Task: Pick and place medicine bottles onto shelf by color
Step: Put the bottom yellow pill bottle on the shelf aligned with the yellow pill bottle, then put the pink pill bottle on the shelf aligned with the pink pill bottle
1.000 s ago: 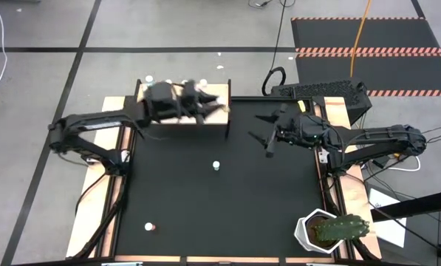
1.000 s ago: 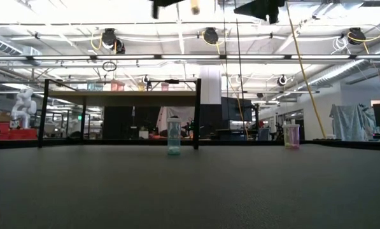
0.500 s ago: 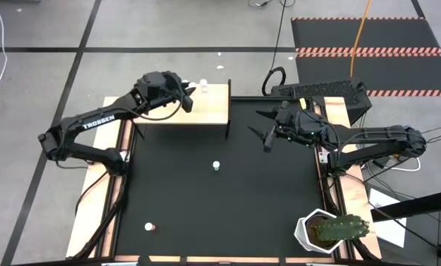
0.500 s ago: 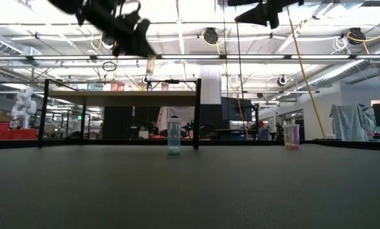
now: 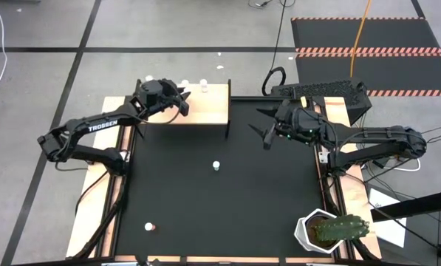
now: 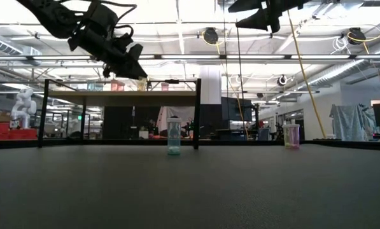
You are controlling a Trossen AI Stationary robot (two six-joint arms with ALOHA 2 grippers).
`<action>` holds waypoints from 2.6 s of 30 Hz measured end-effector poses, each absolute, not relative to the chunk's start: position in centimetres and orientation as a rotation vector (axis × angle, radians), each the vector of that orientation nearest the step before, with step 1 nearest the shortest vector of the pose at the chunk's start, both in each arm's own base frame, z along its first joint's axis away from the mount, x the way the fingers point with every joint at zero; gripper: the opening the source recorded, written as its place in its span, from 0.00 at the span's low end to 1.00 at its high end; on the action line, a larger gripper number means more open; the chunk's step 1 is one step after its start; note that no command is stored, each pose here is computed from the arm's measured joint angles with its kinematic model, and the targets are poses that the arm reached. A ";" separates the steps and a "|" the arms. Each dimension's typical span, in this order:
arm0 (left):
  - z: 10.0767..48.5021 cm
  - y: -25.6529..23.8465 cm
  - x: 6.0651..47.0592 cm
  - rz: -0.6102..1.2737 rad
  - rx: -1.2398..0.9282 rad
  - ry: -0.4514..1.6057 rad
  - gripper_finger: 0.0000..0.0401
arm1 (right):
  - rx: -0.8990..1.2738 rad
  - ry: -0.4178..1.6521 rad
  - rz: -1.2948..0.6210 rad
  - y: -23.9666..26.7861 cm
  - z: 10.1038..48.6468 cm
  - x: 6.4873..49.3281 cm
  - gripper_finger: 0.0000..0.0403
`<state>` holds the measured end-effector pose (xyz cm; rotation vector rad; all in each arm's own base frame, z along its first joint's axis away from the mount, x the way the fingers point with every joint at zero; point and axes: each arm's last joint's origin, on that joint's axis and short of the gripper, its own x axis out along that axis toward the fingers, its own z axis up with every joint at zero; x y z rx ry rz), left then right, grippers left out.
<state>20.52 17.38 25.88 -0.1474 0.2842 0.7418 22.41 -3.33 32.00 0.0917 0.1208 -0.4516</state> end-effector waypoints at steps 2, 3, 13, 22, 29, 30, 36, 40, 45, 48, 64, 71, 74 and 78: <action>25.5 17.4 20.4 0.744 -0.145 0.273 0.30 | 0.092 0.121 -0.455 -3.4 32.0 22.4 0.77; 25.2 17.4 20.3 0.748 -0.151 0.275 0.30 | 0.092 0.121 -0.458 -3.5 32.0 22.4 0.77; 24.9 18.1 19.5 0.791 -0.178 0.260 0.30 | 0.090 0.122 -0.455 -3.5 32.0 22.4 0.77; 24.9 18.3 19.4 0.789 -0.246 0.236 0.39 | 0.090 0.123 -0.455 -3.5 32.0 22.4 0.77; 24.9 18.2 19.4 0.768 -0.247 0.237 0.46 | 0.090 0.123 -0.454 -3.5 32.0 22.4 0.77; 24.9 18.2 19.4 0.768 -0.247 0.237 0.47 | 0.090 0.123 -0.454 -3.5 32.0 22.4 0.77; 25.0 18.2 19.4 0.767 -0.240 0.230 0.54 | 0.090 0.123 -0.454 -3.5 32.0 22.4 0.77; 25.3 18.2 19.4 0.763 -0.209 0.214 0.62 | 0.090 0.123 -0.454 -3.5 32.0 22.4 0.77; 27.1 17.8 19.1 0.759 -0.180 0.154 0.74 | 0.093 0.122 -0.454 -3.5 32.0 22.4 0.77; 29.0 17.2 18.4 0.757 -0.153 0.091 0.81 | 0.152 0.108 -0.457 -3.5 32.0 22.4 0.77; 35.7 10.0 19.6 0.480 -0.133 0.044 0.88 | 0.440 0.498 -0.541 -5.3 30.3 20.2 0.71; 35.2 7.3 23.2 0.404 -0.121 0.010 0.88 | 0.570 0.778 -0.734 -6.9 30.3 17.2 0.66; 34.3 6.9 24.7 0.381 -0.124 0.034 0.88 | 0.674 0.871 -0.800 -7.6 29.3 16.2 0.64; 33.2 6.7 26.6 0.360 -0.128 0.129 0.88 | 0.772 0.948 -0.826 -8.5 28.2 16.1 0.64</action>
